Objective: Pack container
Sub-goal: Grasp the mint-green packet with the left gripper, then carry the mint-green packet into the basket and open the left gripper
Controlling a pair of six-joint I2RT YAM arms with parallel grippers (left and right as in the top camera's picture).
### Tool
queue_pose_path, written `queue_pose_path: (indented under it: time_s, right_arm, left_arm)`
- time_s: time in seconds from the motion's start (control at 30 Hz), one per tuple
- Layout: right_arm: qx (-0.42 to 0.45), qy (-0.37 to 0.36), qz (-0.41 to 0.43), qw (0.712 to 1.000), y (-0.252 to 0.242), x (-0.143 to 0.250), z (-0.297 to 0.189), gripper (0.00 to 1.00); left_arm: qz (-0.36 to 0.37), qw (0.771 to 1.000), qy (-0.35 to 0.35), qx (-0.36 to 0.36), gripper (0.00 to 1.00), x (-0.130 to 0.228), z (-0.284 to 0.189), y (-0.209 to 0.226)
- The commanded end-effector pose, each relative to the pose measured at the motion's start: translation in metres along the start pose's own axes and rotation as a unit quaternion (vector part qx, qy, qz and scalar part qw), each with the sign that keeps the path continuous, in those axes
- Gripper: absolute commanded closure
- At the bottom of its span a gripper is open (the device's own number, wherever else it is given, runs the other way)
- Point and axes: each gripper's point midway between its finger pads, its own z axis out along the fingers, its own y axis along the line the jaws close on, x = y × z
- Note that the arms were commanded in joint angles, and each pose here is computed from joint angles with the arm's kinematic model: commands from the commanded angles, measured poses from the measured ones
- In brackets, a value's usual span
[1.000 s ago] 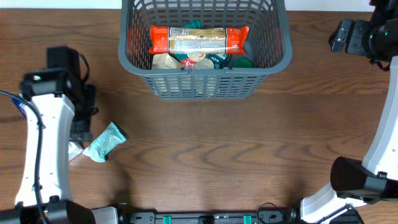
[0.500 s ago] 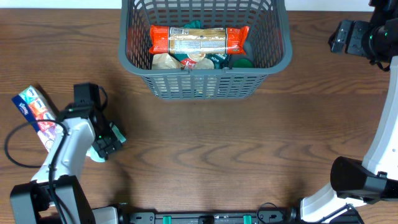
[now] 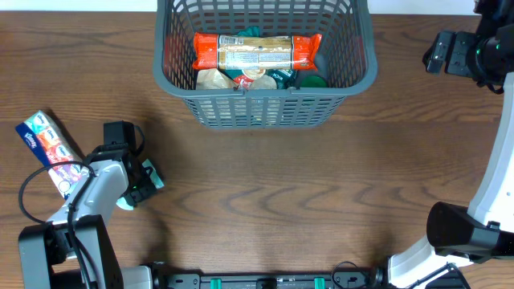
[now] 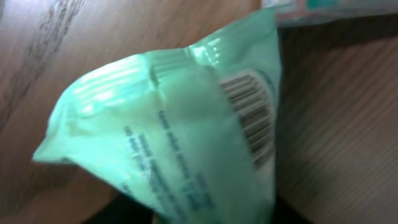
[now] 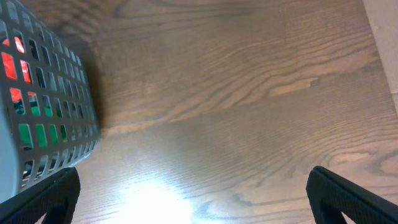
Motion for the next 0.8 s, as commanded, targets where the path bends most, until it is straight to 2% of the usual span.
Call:
queue_pose_path:
  time_s: [0.0, 0.1, 0.17, 0.3, 0.4, 0.47, 0.53, 0.63, 0.77]
  right_arm:
    - [0.005, 0.007, 0.001, 1.0, -0.004, 0.001, 0.003, 0.01]
    - [0.005, 0.007, 0.001, 1.0, -0.004, 0.001, 0.003, 0.01]
    - [0.005, 0.007, 0.001, 1.0, -0.004, 0.001, 0.003, 0.01]
    - [0.005, 0.007, 0.001, 1.0, -0.004, 0.001, 0.003, 0.01]
    - [0.005, 0.007, 0.001, 1.0, -0.004, 0.001, 0.003, 0.01]
    - [0.005, 0.006, 0.001, 1.0, -0.004, 0.001, 0.003, 0.01]
    - [0.005, 0.006, 0.001, 1.0, -0.004, 0.001, 0.003, 0.01]
    - [0.005, 0.005, 0.001, 1.0, -0.004, 0.001, 0.003, 0.01]
    - [0.005, 0.005, 0.001, 1.0, -0.004, 0.001, 0.003, 0.01]
  left_arm:
    - [0.023, 1.0, -0.012, -0.01, 0.69, -0.005, 0.005, 0.004]
    - [0.051, 0.999, -0.006, -0.006, 0.81, -0.003, 0.003, 0.002]
    - [0.072, 0.997, 0.0, 0.005, 0.94, 0.0, 0.0, -0.003]
    - [0.161, 0.986, 0.011, 0.05, 0.94, 0.009, -0.019, -0.028]
    - [0.274, 0.955, 0.013, 0.111, 0.94, 0.019, -0.05, -0.06]
    - [0.36, 0.919, 0.01, 0.159, 0.94, 0.028, -0.078, -0.081]
    - [0.448, 0.868, 0.003, 0.215, 0.94, 0.038, -0.114, -0.103]
    - [0.57, 0.763, -0.002, 0.304, 0.95, 0.061, -0.178, -0.125]
    - [0.657, 0.636, -0.022, 0.406, 0.94, 0.084, -0.267, -0.146]
